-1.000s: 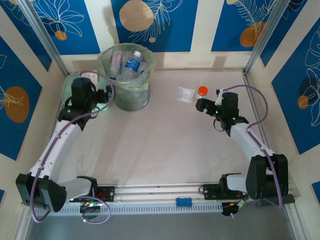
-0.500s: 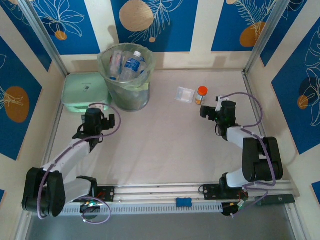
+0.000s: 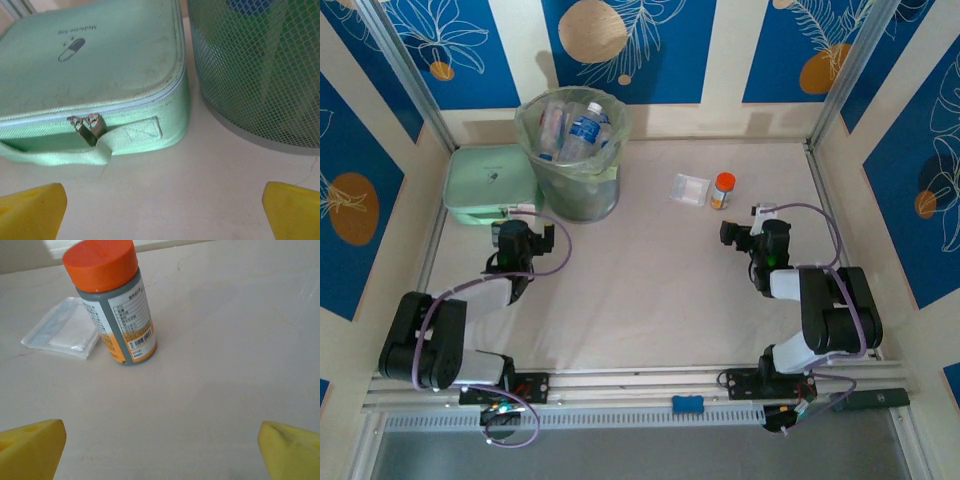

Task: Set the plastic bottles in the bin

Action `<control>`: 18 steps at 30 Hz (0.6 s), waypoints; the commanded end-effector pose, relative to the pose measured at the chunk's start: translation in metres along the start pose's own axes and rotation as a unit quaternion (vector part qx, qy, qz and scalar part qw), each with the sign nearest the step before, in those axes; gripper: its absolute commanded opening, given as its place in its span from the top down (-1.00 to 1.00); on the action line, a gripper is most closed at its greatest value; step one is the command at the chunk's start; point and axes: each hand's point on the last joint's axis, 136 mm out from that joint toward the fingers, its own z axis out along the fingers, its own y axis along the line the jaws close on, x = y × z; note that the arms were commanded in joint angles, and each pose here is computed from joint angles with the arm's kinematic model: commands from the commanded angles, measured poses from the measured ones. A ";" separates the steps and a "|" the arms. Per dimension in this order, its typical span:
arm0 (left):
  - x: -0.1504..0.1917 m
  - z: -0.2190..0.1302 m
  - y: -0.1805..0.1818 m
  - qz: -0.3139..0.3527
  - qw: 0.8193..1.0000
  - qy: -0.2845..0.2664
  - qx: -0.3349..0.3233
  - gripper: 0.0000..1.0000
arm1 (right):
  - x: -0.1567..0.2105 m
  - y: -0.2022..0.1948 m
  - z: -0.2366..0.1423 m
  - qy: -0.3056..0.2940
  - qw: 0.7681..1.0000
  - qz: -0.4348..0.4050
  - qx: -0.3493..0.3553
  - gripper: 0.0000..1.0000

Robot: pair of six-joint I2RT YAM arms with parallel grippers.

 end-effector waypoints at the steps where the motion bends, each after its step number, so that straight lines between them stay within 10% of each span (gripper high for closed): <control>1: -0.004 0.003 0.001 0.009 0.999 -0.050 -0.006 -0.99 | -0.015 -0.001 0.000 -0.037 0.999 -0.014 0.012 -0.98; 10: 0.010 -0.010 -0.001 -0.007 0.991 -0.133 -0.002 -0.99 | -0.014 -0.001 0.000 -0.038 0.999 -0.015 0.012 -0.98; 18: 0.012 0.000 0.000 -0.005 0.995 -0.099 -0.006 -0.99 | -0.015 -0.001 0.000 -0.038 0.999 -0.015 0.012 -0.98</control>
